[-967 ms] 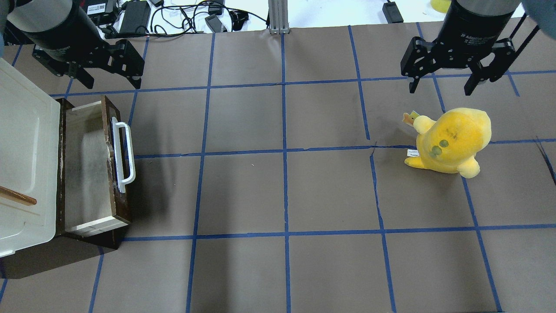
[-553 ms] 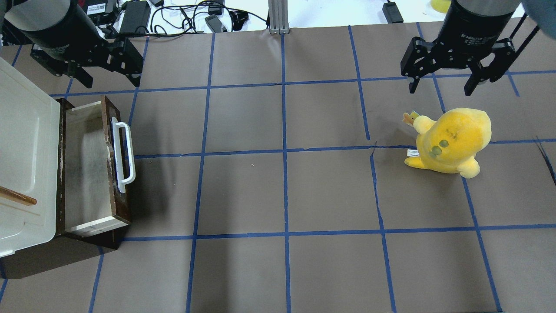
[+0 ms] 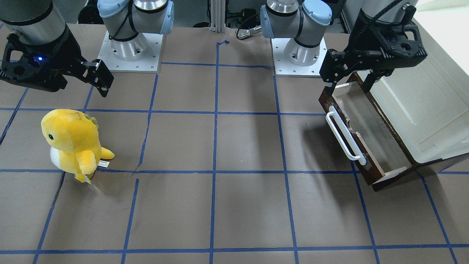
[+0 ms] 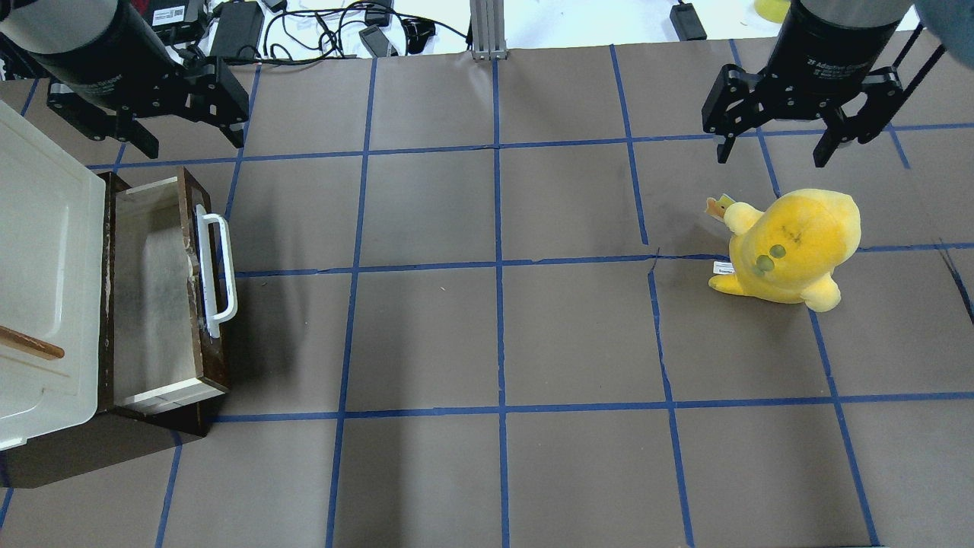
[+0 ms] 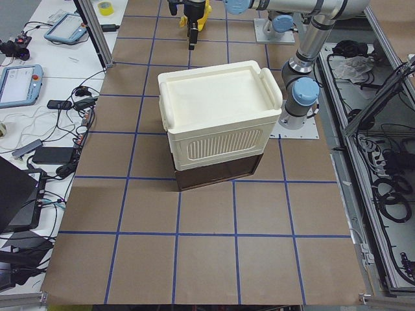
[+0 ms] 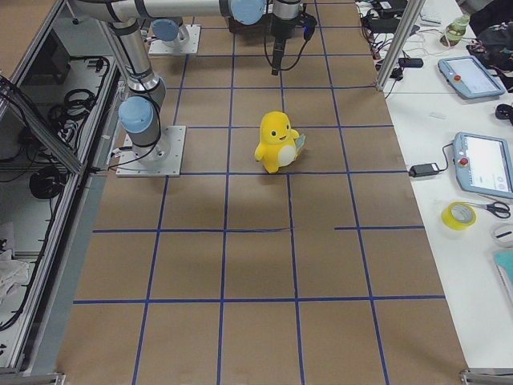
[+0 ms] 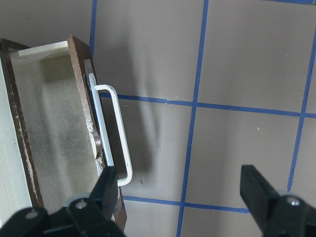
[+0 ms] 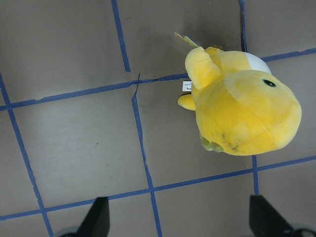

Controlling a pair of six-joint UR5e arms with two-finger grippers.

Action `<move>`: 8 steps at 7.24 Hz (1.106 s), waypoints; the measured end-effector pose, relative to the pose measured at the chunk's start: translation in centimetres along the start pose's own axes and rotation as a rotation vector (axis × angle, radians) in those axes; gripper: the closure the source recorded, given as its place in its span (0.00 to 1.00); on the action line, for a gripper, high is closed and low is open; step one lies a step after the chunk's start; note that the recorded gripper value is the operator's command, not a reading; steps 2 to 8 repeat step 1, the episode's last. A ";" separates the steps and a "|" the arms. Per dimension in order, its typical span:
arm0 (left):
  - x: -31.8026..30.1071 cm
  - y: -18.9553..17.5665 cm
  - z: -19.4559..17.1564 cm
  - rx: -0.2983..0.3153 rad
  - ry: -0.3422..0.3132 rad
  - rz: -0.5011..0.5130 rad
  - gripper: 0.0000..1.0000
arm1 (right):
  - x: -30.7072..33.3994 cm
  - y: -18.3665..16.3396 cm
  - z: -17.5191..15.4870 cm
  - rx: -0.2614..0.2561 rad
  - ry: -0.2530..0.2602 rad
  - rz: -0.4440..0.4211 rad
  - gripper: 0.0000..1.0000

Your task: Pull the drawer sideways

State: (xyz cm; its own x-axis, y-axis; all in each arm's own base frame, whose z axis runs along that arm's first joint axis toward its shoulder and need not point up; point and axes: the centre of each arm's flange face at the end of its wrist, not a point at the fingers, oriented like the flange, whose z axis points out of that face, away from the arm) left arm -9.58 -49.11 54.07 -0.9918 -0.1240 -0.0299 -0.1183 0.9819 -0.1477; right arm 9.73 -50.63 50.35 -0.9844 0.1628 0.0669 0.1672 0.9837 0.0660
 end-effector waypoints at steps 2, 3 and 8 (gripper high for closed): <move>0.0 0.1 -0.1 0.001 0.000 0.000 0.10 | 0.0 0.0 0.0 0.000 0.000 0.000 0.00; 0.0 0.1 -0.1 0.001 0.000 0.000 0.10 | 0.0 0.0 0.0 0.000 0.000 0.000 0.00; 0.0 0.1 -0.1 0.001 0.000 0.000 0.10 | 0.0 0.0 0.0 0.000 0.000 0.000 0.00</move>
